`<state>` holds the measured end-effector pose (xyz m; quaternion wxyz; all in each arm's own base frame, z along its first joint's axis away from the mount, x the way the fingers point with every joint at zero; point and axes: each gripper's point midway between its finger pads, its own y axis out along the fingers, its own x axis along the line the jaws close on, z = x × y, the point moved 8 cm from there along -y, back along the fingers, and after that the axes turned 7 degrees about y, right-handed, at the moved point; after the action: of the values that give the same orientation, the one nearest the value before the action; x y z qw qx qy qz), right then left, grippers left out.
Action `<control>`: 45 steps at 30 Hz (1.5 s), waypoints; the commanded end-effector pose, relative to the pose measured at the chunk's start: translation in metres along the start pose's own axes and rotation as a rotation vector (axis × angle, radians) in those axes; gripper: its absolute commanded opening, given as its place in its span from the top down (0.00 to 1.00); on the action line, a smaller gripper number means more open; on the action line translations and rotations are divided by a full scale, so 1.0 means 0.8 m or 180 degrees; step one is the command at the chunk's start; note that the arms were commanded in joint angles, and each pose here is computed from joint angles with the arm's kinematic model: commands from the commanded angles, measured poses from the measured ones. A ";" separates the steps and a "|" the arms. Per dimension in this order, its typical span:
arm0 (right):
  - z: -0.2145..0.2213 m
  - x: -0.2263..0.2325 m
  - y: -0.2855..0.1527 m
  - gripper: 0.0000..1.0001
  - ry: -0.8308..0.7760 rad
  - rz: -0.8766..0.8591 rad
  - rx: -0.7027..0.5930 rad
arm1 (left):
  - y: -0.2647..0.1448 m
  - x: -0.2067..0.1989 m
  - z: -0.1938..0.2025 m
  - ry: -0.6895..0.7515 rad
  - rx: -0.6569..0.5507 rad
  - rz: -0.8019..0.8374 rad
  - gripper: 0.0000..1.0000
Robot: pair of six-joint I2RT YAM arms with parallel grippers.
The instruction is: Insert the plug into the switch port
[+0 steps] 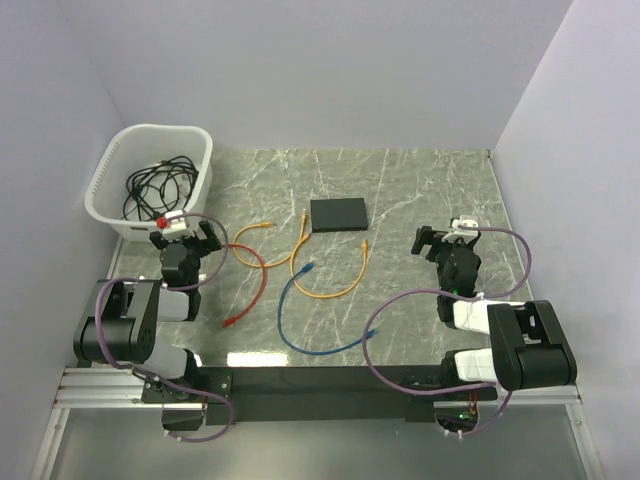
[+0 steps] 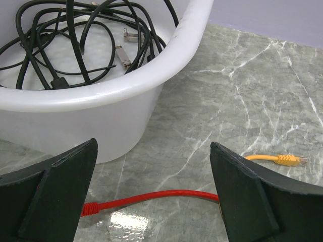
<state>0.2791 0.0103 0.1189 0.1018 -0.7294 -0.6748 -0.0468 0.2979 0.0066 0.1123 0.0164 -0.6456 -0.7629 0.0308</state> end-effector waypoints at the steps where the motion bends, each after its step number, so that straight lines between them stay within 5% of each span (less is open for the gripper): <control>1: -0.026 0.006 0.007 0.00 0.0016 -0.0062 -0.0293 | 0.004 -0.004 -0.018 -0.0019 -0.0220 0.0062 0.01; 17: -0.042 0.013 0.004 0.00 -0.0133 0.0219 -0.0150 | 0.004 -0.003 -0.018 -0.0019 -0.0221 0.0058 0.01; 20: -0.085 0.050 0.003 0.00 -0.0253 0.0005 -0.0326 | 0.009 -0.008 -0.029 0.0049 -0.0222 0.0056 0.01; 24: -0.139 0.097 -0.017 0.00 -0.0190 -0.0566 -0.0564 | 0.030 -0.022 -0.043 0.0033 0.0562 -0.0053 0.01; 30: -0.206 0.168 -0.055 0.00 -0.0101 -0.1530 -0.0479 | 0.001 -0.064 -0.121 -0.0407 0.0089 0.0248 0.01; 35: -0.224 0.200 -0.082 0.00 0.0430 -0.1932 -0.0106 | -0.041 -0.084 -0.163 -0.1020 -0.0160 0.0686 0.01; 37: -0.208 0.176 -0.062 0.00 0.1304 -0.0930 -0.0057 | -0.051 -0.082 -0.158 -0.1700 -0.0126 0.0542 0.01; 38: -0.185 0.175 -0.052 0.00 0.1502 -0.0778 0.0286 | -0.055 -0.084 -0.152 -0.1775 -0.0040 0.0586 0.01; 42: -0.144 0.173 0.004 0.00 0.1067 -0.0592 0.1582 | -0.054 -0.101 -0.150 -0.1426 0.0269 0.1020 0.01; 45: -0.111 0.186 0.011 0.00 0.0884 -0.0683 0.1924 | -0.055 -0.108 -0.154 -0.1283 0.0334 0.1083 0.03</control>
<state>0.3263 0.1233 0.2722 0.3125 -0.6060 -0.7296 -0.0528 0.2789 -0.0711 0.2308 -0.1244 -0.7196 -0.6578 0.1841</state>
